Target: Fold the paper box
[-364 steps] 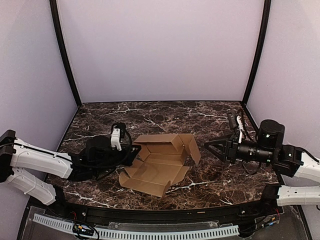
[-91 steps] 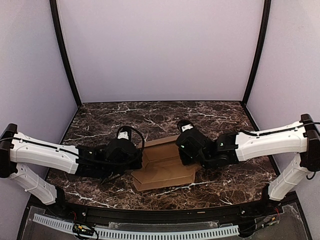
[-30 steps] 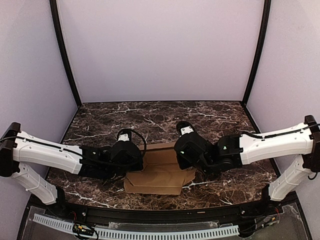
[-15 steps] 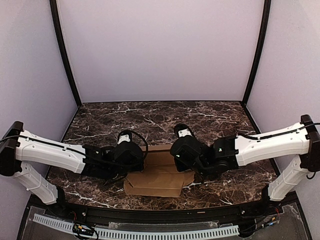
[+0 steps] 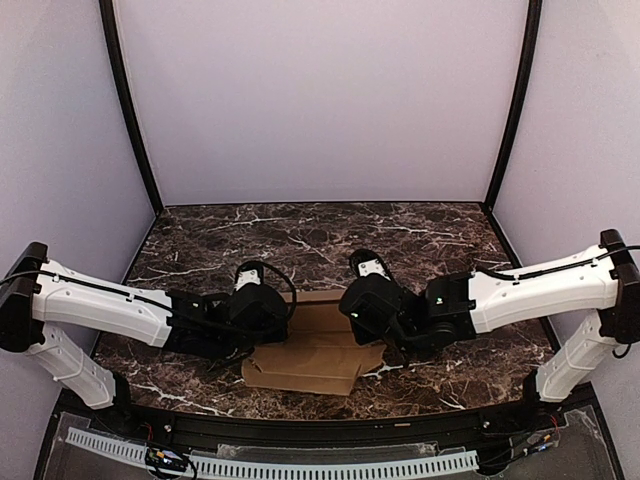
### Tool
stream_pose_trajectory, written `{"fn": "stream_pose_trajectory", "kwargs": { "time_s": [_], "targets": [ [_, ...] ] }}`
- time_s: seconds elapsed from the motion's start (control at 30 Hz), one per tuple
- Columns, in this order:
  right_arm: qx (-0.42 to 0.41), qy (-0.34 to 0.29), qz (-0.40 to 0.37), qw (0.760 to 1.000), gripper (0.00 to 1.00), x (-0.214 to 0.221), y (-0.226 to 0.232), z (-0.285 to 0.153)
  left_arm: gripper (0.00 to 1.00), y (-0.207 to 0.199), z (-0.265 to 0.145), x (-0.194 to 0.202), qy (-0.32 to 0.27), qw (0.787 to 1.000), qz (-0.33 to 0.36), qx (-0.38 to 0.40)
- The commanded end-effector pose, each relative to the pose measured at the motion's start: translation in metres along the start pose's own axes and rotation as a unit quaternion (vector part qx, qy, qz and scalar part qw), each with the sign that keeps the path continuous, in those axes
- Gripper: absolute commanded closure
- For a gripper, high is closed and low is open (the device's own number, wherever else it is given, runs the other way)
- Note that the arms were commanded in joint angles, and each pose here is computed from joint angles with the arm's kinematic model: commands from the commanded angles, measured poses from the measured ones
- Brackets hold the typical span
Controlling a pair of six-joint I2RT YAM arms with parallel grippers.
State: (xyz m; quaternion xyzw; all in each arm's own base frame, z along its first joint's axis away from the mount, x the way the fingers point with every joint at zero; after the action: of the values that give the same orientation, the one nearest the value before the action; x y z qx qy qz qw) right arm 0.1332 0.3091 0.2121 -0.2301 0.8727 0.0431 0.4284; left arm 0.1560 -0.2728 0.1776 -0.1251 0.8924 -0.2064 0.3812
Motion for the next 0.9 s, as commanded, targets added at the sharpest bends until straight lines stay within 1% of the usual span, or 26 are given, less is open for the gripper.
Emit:
{"fn": "stream_pose_trajectory", "kwargs": {
  "time_s": [0.0, 0.07, 0.27, 0.3, 0.33, 0.37, 0.4, 0.43, 0.47, 0.5, 0.53, 0.6, 0.73, 0.87],
  "targets": [
    [-0.017, -0.001, 0.007, 1.0, 0.91, 0.001, 0.007, -0.005, 0.99, -0.006, -0.002, -0.008, -0.019, 1.0, -0.022, -0.003],
    [-0.013, -0.002, 0.005, 1.0, 1.0, 0.001, 0.007, -0.005, 0.99, -0.007, -0.002, -0.008, -0.017, 1.0, -0.018, -0.002],
    [-0.007, -0.004, -0.001, 1.0, 1.0, -0.001, 0.007, -0.004, 0.99, -0.012, -0.001, -0.006, 0.0, 1.0, -0.007, 0.012],
    [-0.005, -0.005, -0.003, 1.0, 1.0, -0.002, 0.007, -0.003, 0.98, -0.014, -0.001, -0.005, 0.006, 1.0, -0.006, 0.019],
    [-0.004, -0.006, -0.004, 1.0, 1.0, -0.002, 0.008, -0.003, 0.95, -0.016, -0.001, -0.005, 0.009, 1.0, -0.001, 0.022],
    [-0.001, -0.007, -0.005, 1.0, 1.0, -0.003, 0.007, -0.003, 0.89, -0.017, -0.001, -0.005, 0.014, 1.0, 0.001, 0.027],
    [0.0, -0.006, -0.007, 1.0, 1.0, -0.003, 0.006, -0.002, 0.86, -0.018, 0.0, -0.005, 0.017, 0.999, 0.006, 0.028],
    [0.002, -0.007, -0.009, 1.0, 1.0, -0.003, 0.005, -0.002, 0.79, -0.019, -0.001, -0.004, 0.024, 0.999, 0.008, 0.032],
    [0.005, -0.006, -0.011, 1.0, 1.0, -0.003, 0.003, 0.0, 0.75, -0.019, -0.001, -0.004, 0.027, 0.999, 0.013, 0.034],
    [0.007, -0.007, -0.015, 1.0, 1.0, -0.004, 0.002, 0.0, 0.68, -0.018, -0.003, -0.003, 0.034, 0.999, 0.016, 0.037],
    [0.011, -0.007, -0.019, 1.0, 1.0, -0.003, 0.0, 0.002, 0.65, -0.017, -0.004, -0.003, 0.037, 0.998, 0.025, 0.04],
    [0.015, -0.008, -0.025, 1.0, 1.0, -0.004, -0.006, 0.006, 0.56, -0.014, -0.006, -0.001, 0.054, 0.997, 0.038, 0.047],
    [0.007, -0.017, -0.026, 0.999, 1.0, -0.003, -0.015, 0.014, 0.49, -0.008, -0.011, 0.002, 0.075, 0.993, 0.062, 0.061],
    [-0.003, -0.024, -0.028, 0.999, 1.0, -0.004, -0.019, 0.022, 0.47, -0.002, -0.019, -0.001, 0.073, 0.992, 0.074, 0.068]
  ]
}}
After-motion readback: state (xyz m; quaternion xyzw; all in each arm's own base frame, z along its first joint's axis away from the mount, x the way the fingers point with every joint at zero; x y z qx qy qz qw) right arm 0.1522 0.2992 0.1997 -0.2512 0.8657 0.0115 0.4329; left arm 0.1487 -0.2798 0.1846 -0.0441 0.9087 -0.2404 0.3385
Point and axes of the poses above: each gripper's point midway between its finger pads, its own z axis out along the fingers, its own y axis along the line the jaws close on, x = y × z, the point moved 10 cm from there along -z, back along the fingers, and after that the axes turned 9 degrees about -z, right-handed, at the moved point
